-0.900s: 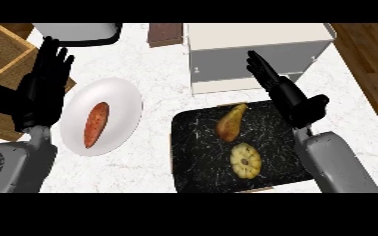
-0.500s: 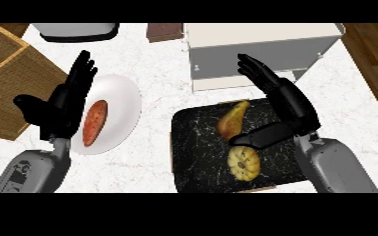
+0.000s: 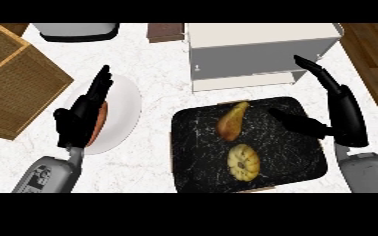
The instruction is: Pick the squash from the tray and place it in the tiered shelf
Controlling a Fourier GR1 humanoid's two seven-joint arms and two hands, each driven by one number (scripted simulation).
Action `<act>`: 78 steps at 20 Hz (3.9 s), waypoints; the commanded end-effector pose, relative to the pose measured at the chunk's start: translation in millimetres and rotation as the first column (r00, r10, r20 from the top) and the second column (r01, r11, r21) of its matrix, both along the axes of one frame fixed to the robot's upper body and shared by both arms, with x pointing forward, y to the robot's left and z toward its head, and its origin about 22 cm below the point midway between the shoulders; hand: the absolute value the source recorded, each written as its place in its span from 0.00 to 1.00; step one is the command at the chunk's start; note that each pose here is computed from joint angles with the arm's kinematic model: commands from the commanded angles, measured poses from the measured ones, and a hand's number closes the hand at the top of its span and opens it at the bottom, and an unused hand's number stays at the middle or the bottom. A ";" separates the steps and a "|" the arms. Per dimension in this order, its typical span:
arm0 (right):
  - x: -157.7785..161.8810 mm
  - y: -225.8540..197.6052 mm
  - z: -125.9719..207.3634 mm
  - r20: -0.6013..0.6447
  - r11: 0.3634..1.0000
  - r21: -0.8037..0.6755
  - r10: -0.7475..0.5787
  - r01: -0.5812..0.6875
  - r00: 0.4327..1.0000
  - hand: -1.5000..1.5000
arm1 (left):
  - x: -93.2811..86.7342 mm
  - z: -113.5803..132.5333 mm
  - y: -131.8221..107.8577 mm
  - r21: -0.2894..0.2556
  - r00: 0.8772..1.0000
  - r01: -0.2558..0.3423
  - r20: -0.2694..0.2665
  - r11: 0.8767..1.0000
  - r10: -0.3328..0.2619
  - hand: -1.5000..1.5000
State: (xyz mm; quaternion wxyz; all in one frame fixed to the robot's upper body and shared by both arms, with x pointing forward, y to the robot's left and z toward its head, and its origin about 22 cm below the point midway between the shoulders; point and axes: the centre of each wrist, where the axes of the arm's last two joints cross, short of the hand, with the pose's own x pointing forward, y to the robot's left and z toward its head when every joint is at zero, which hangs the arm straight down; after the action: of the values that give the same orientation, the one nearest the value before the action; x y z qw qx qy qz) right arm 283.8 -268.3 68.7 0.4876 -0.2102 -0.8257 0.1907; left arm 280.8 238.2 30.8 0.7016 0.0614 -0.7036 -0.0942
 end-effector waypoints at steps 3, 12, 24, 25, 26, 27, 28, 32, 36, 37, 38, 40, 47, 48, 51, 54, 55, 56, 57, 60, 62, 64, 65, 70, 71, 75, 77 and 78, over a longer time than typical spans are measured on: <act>-26.9 -30.1 -3.2 0.011 0.989 0.029 0.146 -0.146 0.989 0.00 | 2.1 -12.2 -22.5 0.009 0.999 0.048 -0.001 0.999 -0.048 0.50; -69.0 27.1 50.9 -0.208 0.899 -0.371 0.163 -0.232 0.964 0.00 | 5.5 -19.3 0.0 0.022 0.999 0.035 -0.009 0.999 -0.035 0.50; -121.1 81.6 89.2 -0.339 0.567 -0.792 -0.101 -0.226 0.935 0.00 | 8.9 -11.0 -14.4 0.023 0.999 0.045 0.011 0.999 -0.045 0.50; -133.2 90.5 94.0 -0.334 0.545 -0.808 -0.111 -0.224 0.936 0.00 | 2.7 -16.5 -9.2 0.014 0.999 0.045 -0.004 0.999 -0.045 0.50; -132.3 91.9 99.0 -0.328 0.528 -0.824 -0.148 -0.206 0.933 0.00 | -5.6 -23.1 -18.3 0.002 0.998 0.068 -0.007 0.998 -0.068 0.50; -144.6 101.4 101.8 -0.324 0.514 -0.832 -0.144 -0.209 0.935 0.00 | -3.2 -21.0 -18.5 0.016 0.999 0.042 -0.008 0.999 -0.041 0.50; -145.3 100.6 106.8 -0.323 0.500 -0.841 -0.161 -0.205 0.933 0.00 | -7.3 -25.8 -14.6 0.016 0.998 0.057 -0.004 0.998 -0.057 0.50; -145.5 130.5 92.3 -0.334 0.520 -0.829 -0.166 -0.206 0.928 0.00 | 2.9 -13.1 -14.5 0.020 0.998 0.067 0.007 0.998 -0.067 0.50; -159.5 147.4 75.8 -0.331 0.534 -0.820 -0.147 -0.207 0.932 0.00 | -6.3 -10.0 -6.0 0.013 0.999 0.044 -0.004 0.999 -0.044 0.50; -155.8 160.2 82.9 -0.319 0.534 -0.823 -0.153 -0.193 0.935 0.00 | -7.6 -32.6 -16.2 0.010 0.999 0.035 0.000 0.999 -0.035 0.50; -166.3 151.2 81.2 -0.323 0.525 -0.828 -0.157 -0.198 0.933 0.00 | -8.5 -22.9 -6.9 0.017 0.999 0.047 0.002 0.999 -0.047 0.50; -143.0 141.8 60.9 -0.309 0.510 -0.839 -0.156 -0.192 0.938 0.00 | 8.1 -15.5 -10.7 -0.006 0.999 0.038 -0.002 0.999 -0.038 0.50; -136.5 163.0 50.8 -0.290 0.510 -0.844 -0.170 -0.168 0.942 0.00 | 11.8 -27.9 -5.8 0.008 0.998 0.060 0.012 0.998 -0.060 0.50; -154.7 173.7 50.0 -0.287 0.527 -0.835 -0.176 -0.156 0.942 0.00 | -8.6 -23.0 -10.6 0.017 0.999 0.042 -0.005 0.999 -0.042 0.50; -150.5 152.9 57.1 -0.305 0.514 -0.840 -0.185 -0.173 0.934 0.00 | 13.3 -12.9 -24.3 0.006 0.999 0.031 0.012 1.000 -0.031 0.50; -150.2 181.5 44.8 -0.311 0.515 -0.839 -0.191 -0.175 0.931 0.00 | 4.5 -9.9 -3.8 0.003 0.998 0.062 0.003 0.998 -0.062 0.50; -148.3 183.0 43.8 -0.285 0.529 -0.838 -0.215 -0.133 0.934 0.00 | -4.7 -3.8 -22.4 0.007 0.998 0.060 0.004 0.998 -0.060 0.50; -151.1 170.1 55.3 -0.287 0.502 -0.853 -0.218 -0.146 0.933 0.00 | -0.3 -4.1 -2.3 -0.006 0.999 0.045 0.005 0.999 -0.045 0.50; -164.3 177.2 37.9 -0.305 0.521 -0.839 -0.212 -0.157 0.929 0.00 | -0.7 -22.9 -15.4 0.023 0.999 0.039 0.004 0.999 -0.039 0.50; -145.3 178.0 35.1 -0.301 0.518 -0.842 -0.223 -0.149 0.927 0.00 | 10.2 -3.0 -30.5 0.011 0.999 0.029 0.013 1.000 -0.030 0.50; -145.4 180.6 32.2 -0.307 0.500 -0.851 -0.228 -0.160 0.924 0.00 | 19.5 -2.4 -11.7 0.005 0.999 0.045 -0.002 0.999 -0.045 0.50; -147.5 153.2 36.1 -0.291 0.509 -0.850 -0.243 -0.134 0.925 0.00 | 2.4 -18.1 -17.6 0.024 0.999 0.043 0.015 0.999 -0.043 0.50; -154.2 161.3 28.2 -0.300 0.466 -0.871 -0.247 -0.158 0.922 0.00 | -15.0 -2.1 -30.4 0.009 0.999 0.048 0.007 0.999 -0.048 0.50; -133.4 162.2 15.4 -0.304 0.463 -0.873 -0.275 -0.151 0.912 0.00 | -17.1 -16.5 -15.8 0.019 0.999 0.048 0.015 0.999 -0.048 0.50; -127.7 168.8 13.9 -0.280 0.466 -0.876 -0.276 -0.126 0.919 0.00 | 5.8 -27.2 -14.3 -0.008 0.998 0.055 0.004 0.998 -0.055 0.50; -138.6 142.9 3.9 -0.290 0.440 -0.885 -0.273 -0.149 0.917 0.00 | -16.1 -35.4 -25.4 0.034 0.998 0.056 0.005 0.998 -0.056 0.50; -127.4 165.6 -1.4 -0.278 0.449 -0.884 -0.277 -0.132 0.920 0.00 | -5.2 -19.6 -22.7 -0.007 0.998 0.055 -0.010 0.998 -0.055 0.50; -123.0 158.7 -10.5 -0.273 0.448 -0.885 -0.283 -0.125 0.919 0.00 | 1.6 -12.2 -0.4 0.027 0.998 0.061 -0.006 0.998 -0.061 0.50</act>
State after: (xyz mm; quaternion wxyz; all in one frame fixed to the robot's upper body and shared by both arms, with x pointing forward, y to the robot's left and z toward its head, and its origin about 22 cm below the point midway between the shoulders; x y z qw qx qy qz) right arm 153.6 -107.1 75.0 0.4649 -0.4256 -0.4810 0.6094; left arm 277.9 223.4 13.6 0.6982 0.0461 -0.7046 -0.1177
